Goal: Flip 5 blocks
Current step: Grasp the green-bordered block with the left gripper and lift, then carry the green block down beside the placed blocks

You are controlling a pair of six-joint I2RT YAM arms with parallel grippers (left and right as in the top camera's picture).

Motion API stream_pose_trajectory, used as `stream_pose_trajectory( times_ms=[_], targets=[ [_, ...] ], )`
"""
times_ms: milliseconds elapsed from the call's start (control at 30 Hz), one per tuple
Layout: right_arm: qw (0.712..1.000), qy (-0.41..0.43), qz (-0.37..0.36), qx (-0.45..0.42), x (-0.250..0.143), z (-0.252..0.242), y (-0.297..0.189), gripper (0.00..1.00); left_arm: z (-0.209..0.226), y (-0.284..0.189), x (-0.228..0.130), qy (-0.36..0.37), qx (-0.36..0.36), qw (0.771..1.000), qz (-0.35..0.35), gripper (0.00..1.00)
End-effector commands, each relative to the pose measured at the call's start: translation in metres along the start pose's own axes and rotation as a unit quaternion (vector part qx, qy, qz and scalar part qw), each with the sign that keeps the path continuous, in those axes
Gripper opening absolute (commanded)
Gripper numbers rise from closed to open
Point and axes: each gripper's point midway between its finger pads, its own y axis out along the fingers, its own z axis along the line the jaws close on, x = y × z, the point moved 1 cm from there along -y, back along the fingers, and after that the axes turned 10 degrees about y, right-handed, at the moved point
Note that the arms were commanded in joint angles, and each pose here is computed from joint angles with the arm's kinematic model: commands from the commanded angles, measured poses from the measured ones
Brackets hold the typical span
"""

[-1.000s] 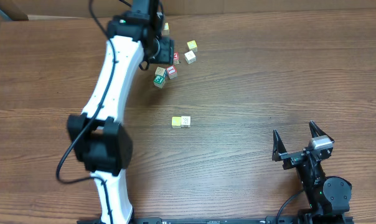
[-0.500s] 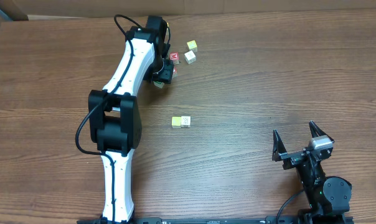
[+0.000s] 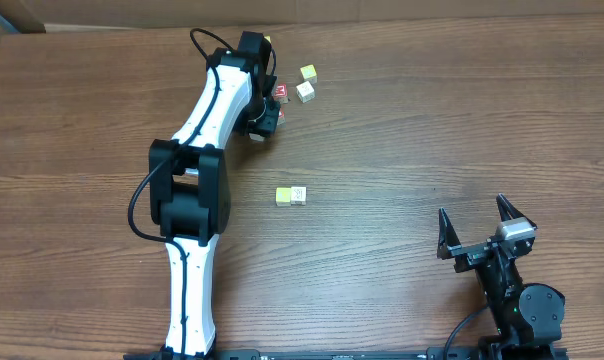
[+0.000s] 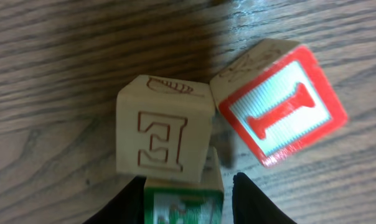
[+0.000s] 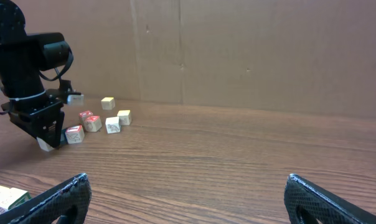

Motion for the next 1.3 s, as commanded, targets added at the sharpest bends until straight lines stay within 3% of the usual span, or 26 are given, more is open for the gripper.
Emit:
stream_pose_trajectory(
  times_ms=[0, 267, 600, 967, 1267],
  targets=[
    [1.000, -0.002, 0.001, 0.000, -0.003, -0.001, 0.000, 1.00, 0.002, 0.005, 0.000, 0.000, 0.003, 1.000, 0.001, 0.33],
    [1.000, -0.002, 0.001, 0.000, -0.003, -0.001, 0.000, 1.00, 0.003, 0.002, 0.001, -0.004, 0.004, 1.000, -0.002, 0.22],
    [1.000, -0.002, 0.000, 0.000, -0.003, -0.001, 0.000, 1.00, 0.003, -0.018, 0.000, -0.032, 0.005, 0.999, -0.011, 0.20],
    [1.000, -0.002, 0.000, 0.000, -0.003, -0.001, 0.000, 1.00, 0.004, -0.127, -0.010, -0.076, 0.011, 0.994, -0.080, 0.19],
    [1.000, -0.002, 0.000, 0.000, -0.003, -0.001, 0.000, 1.00, -0.003, -0.221, -0.065, -0.123, 0.008, 0.987, -0.106, 0.17]
  ],
)
